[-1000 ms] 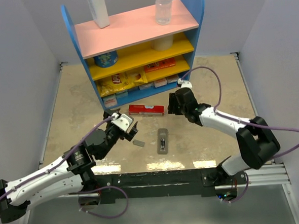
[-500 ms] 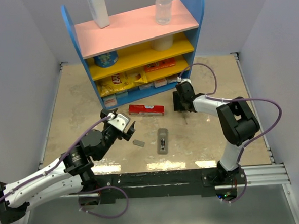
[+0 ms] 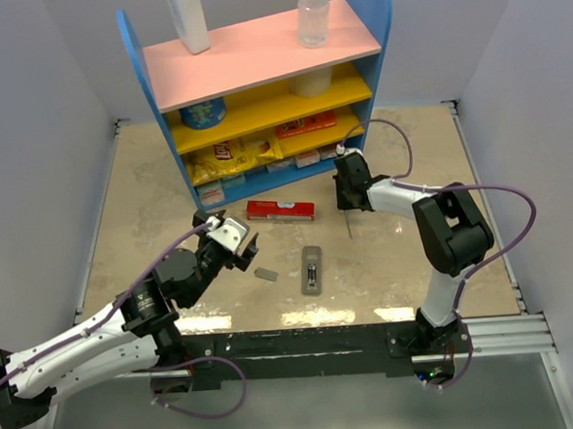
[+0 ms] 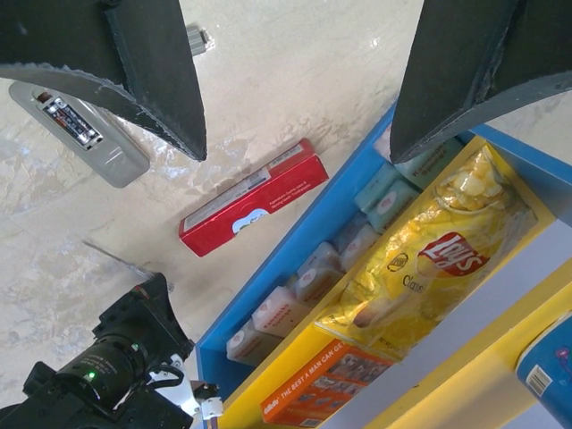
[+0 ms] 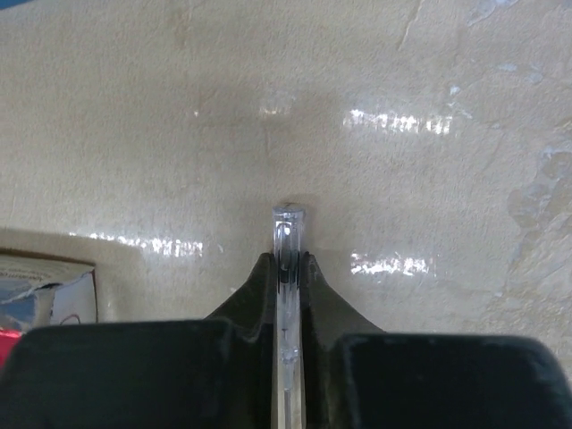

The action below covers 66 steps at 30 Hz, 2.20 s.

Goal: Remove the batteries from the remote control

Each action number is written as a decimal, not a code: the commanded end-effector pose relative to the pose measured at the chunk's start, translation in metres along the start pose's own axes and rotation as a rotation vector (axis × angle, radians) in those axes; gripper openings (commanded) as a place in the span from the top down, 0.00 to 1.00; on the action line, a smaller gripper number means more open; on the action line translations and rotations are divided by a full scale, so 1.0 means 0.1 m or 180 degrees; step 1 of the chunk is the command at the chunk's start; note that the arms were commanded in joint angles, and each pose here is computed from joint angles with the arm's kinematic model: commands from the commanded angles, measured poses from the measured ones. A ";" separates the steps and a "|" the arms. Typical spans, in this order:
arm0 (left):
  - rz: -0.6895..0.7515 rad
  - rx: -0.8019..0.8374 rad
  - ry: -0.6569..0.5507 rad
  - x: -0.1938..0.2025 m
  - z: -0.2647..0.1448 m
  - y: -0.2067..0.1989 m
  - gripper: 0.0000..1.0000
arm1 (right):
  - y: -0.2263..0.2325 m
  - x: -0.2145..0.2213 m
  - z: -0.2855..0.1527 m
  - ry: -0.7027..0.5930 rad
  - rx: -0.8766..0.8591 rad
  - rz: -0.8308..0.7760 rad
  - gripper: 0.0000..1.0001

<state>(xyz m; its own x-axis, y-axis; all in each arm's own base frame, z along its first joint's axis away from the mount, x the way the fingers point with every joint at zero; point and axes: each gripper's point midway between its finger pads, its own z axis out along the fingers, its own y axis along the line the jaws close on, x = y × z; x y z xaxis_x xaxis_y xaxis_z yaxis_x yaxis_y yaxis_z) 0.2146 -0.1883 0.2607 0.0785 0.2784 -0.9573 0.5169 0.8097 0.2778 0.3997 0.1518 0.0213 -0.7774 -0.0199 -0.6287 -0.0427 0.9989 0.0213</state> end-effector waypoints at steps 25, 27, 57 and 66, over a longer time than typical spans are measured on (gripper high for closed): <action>-0.1759 0.1108 -0.0049 -0.59 0.31 -0.95 0.31 | 1.46 -0.23 -2.62 -0.1047 -0.3634 0.1867 1.00; -0.1836 0.1235 -0.0079 -0.62 0.31 -1.03 0.32 | 1.47 -0.25 -2.73 -0.1108 -0.3754 0.1895 1.00; -0.2214 0.2024 -0.0097 -0.69 0.22 -1.49 0.80 | 1.36 -0.26 -3.19 -0.1435 -0.4168 0.1809 1.00; -0.2088 0.2063 -0.0139 -0.70 0.22 -1.50 1.00 | 1.38 -0.28 -3.22 -0.1410 -0.4084 0.1678 0.98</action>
<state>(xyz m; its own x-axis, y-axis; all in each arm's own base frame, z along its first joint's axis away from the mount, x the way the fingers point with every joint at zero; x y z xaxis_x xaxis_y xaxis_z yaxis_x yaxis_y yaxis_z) 0.1713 -0.3287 0.2484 -0.4510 -0.1327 -0.8826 0.7450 0.4887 -0.4541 0.2137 0.2711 0.2905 -0.6176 0.6103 -0.4961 -0.5359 0.1352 0.8334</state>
